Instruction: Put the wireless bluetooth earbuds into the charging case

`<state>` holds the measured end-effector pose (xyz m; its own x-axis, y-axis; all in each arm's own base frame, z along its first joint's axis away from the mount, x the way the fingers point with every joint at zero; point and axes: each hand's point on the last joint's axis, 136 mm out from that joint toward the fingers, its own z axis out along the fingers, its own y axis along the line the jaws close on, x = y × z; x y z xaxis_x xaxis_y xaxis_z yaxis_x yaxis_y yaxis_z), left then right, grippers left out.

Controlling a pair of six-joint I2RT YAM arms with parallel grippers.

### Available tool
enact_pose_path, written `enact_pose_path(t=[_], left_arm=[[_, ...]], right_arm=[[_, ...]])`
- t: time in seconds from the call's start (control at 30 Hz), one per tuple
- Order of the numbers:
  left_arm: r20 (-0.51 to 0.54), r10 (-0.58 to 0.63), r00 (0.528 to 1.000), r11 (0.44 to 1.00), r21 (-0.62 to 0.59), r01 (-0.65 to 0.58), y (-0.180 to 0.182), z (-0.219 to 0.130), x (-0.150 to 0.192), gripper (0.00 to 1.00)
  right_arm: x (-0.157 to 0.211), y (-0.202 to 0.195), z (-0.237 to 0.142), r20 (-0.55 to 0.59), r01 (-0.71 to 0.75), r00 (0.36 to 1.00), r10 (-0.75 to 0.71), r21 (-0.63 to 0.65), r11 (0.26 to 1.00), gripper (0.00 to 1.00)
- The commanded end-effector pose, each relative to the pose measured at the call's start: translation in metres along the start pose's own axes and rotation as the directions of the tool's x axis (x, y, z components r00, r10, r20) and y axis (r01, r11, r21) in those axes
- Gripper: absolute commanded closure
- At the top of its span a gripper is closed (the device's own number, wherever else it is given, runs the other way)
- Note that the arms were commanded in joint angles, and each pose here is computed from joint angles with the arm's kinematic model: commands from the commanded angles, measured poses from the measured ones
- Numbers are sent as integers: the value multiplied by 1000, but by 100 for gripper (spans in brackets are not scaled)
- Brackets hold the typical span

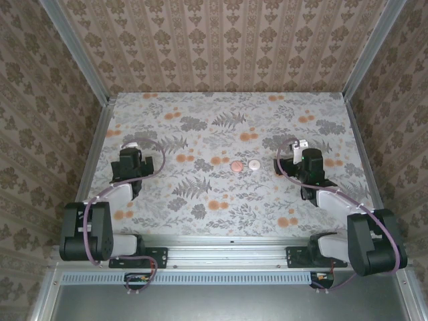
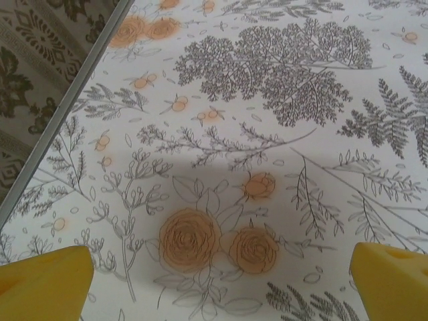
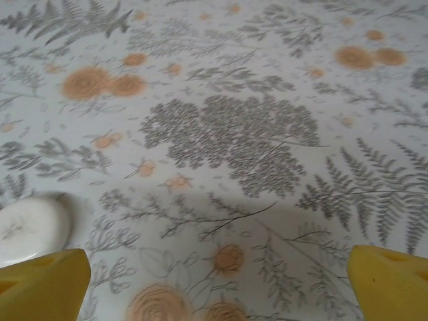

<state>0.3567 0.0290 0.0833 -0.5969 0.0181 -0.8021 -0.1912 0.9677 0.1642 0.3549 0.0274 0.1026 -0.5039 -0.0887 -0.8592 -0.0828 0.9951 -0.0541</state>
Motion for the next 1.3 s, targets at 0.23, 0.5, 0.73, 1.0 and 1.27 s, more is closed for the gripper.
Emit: enact_pose_path(t=[0.23, 0.5, 0.73, 1.0, 1.27], left_arm=[[287, -34, 957, 999, 48, 21, -8, 9, -41, 0], [294, -2, 956, 998, 66, -19, -20, 16, -32, 0], [285, -31, 958, 996, 84, 8, -15, 19, -33, 0], [288, -30, 957, 997, 83, 6, -15, 19, -33, 0], [286, -22, 958, 997, 82, -2, -17, 19, -33, 0]], right_arm=[[-28, -14, 1, 193, -63, 980, 52, 48, 997, 0], [-30, -10, 21, 219, -15, 976, 8, 32, 999, 0], [-16, -18, 38, 193, -57, 980, 50, 29, 998, 0], [-15, -33, 42, 175, -127, 978, 116, 55, 990, 0], [-15, -34, 41, 177, -128, 977, 116, 54, 990, 0]])
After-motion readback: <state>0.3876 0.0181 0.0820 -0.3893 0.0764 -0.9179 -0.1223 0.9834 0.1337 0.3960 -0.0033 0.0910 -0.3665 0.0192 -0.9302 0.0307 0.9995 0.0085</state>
